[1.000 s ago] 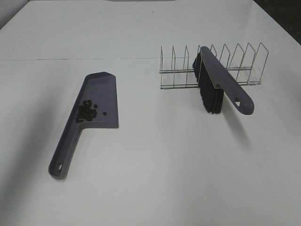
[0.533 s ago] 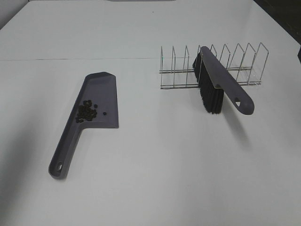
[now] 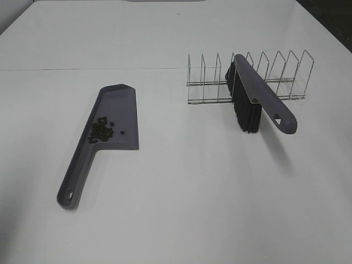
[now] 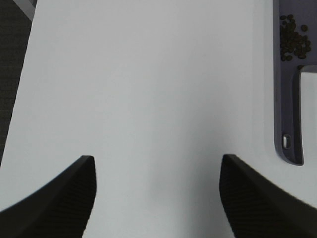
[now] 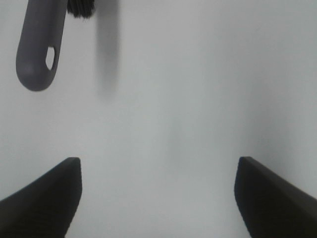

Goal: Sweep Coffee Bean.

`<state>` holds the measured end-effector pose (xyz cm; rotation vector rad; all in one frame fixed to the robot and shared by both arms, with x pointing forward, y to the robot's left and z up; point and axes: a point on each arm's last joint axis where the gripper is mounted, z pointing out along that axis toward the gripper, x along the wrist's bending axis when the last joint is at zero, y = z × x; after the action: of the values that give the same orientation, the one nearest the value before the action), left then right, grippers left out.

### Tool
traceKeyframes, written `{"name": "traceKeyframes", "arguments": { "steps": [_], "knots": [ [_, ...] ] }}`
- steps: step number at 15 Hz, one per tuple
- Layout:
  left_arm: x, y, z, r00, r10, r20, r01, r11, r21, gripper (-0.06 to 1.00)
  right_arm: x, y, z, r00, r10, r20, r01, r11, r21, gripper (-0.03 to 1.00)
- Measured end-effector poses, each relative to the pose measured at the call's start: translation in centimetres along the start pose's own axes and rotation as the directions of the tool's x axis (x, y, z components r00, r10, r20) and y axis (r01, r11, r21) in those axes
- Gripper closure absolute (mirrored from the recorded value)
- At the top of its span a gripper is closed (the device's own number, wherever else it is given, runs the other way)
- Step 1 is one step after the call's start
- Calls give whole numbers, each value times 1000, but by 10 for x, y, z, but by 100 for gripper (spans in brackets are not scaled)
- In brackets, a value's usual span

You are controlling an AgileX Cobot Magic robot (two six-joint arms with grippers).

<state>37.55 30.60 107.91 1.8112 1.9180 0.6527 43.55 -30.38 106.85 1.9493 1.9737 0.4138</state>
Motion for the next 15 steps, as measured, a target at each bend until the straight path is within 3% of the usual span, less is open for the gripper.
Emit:
{"name": "traceKeyframes", "arguments": {
  "steps": [5, 11, 15],
  "knots": [
    [3, -43, -14, 1000, 0, -3, 0, 996, -89, 30, 4, -50, 4, 1000, 8, -21, -8, 1000, 17, 25],
    [5, -73, -36, 1000, -9, 7, 10, 970, -244, 30, 8, -113, -11, 999, 5, -50, -11, 993, -118, 25],
    [7, -82, -35, 999, 43, -19, -46, 985, -166, 30, 10, -132, -24, 998, 7, -66, -17, 988, -156, 25]
  ]
}}
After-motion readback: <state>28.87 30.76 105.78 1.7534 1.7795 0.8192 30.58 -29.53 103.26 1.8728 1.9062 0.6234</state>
